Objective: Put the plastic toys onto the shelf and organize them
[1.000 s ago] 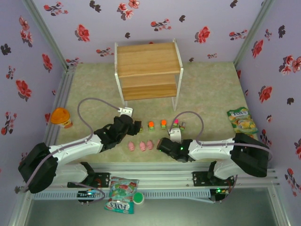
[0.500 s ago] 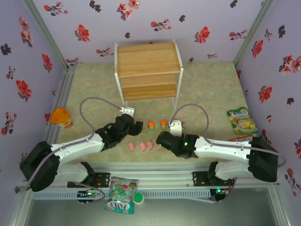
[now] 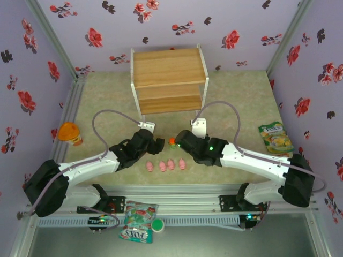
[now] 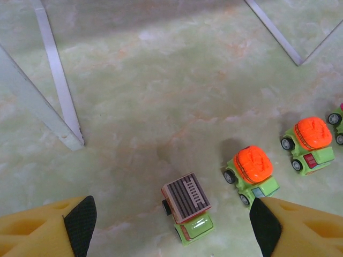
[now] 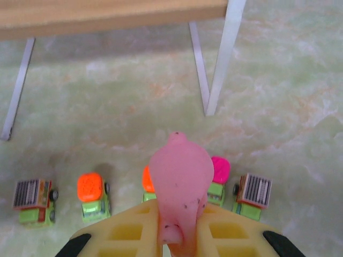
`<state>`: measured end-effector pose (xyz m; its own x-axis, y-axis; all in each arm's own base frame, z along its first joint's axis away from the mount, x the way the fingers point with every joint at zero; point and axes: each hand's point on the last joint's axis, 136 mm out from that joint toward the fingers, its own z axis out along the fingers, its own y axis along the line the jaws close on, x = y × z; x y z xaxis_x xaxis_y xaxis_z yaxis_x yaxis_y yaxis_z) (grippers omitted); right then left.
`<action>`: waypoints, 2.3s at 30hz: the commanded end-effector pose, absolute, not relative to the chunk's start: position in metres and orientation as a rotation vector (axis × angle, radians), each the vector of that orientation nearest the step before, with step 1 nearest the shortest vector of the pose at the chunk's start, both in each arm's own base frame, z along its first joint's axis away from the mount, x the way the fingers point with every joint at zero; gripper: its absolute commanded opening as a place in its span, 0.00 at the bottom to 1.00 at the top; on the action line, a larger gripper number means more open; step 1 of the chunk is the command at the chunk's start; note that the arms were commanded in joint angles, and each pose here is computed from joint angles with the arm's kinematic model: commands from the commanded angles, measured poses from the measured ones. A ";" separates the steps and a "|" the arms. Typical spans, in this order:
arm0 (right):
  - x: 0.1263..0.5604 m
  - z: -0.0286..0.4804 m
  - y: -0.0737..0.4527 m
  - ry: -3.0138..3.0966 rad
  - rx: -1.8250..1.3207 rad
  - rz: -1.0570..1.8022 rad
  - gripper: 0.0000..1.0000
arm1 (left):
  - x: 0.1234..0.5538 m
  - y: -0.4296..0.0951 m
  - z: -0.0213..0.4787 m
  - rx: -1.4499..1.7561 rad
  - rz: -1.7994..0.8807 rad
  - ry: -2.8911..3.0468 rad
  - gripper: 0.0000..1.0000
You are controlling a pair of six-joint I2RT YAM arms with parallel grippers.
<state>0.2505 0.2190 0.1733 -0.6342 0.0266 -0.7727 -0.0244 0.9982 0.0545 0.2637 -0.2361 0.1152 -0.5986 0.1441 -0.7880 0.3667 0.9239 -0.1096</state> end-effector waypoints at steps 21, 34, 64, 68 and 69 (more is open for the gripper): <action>0.349 0.228 0.230 2.110 0.104 0.039 0.20 | 0.262 -0.247 0.125 0.427 -0.366 2.194 0.80; 0.380 0.219 0.236 2.119 0.114 0.031 0.20 | 0.261 -0.245 0.127 0.433 -0.359 2.187 0.81; 0.401 0.200 0.221 2.128 0.155 -0.082 0.23 | 0.261 -0.245 0.128 0.433 -0.355 2.190 0.81; 0.403 0.199 0.220 2.131 0.159 -0.085 0.24 | 0.261 -0.245 0.128 0.431 -0.355 2.190 0.81; 0.403 0.199 0.220 2.132 0.159 -0.087 0.25 | 0.261 -0.245 0.128 0.432 -0.355 2.191 0.81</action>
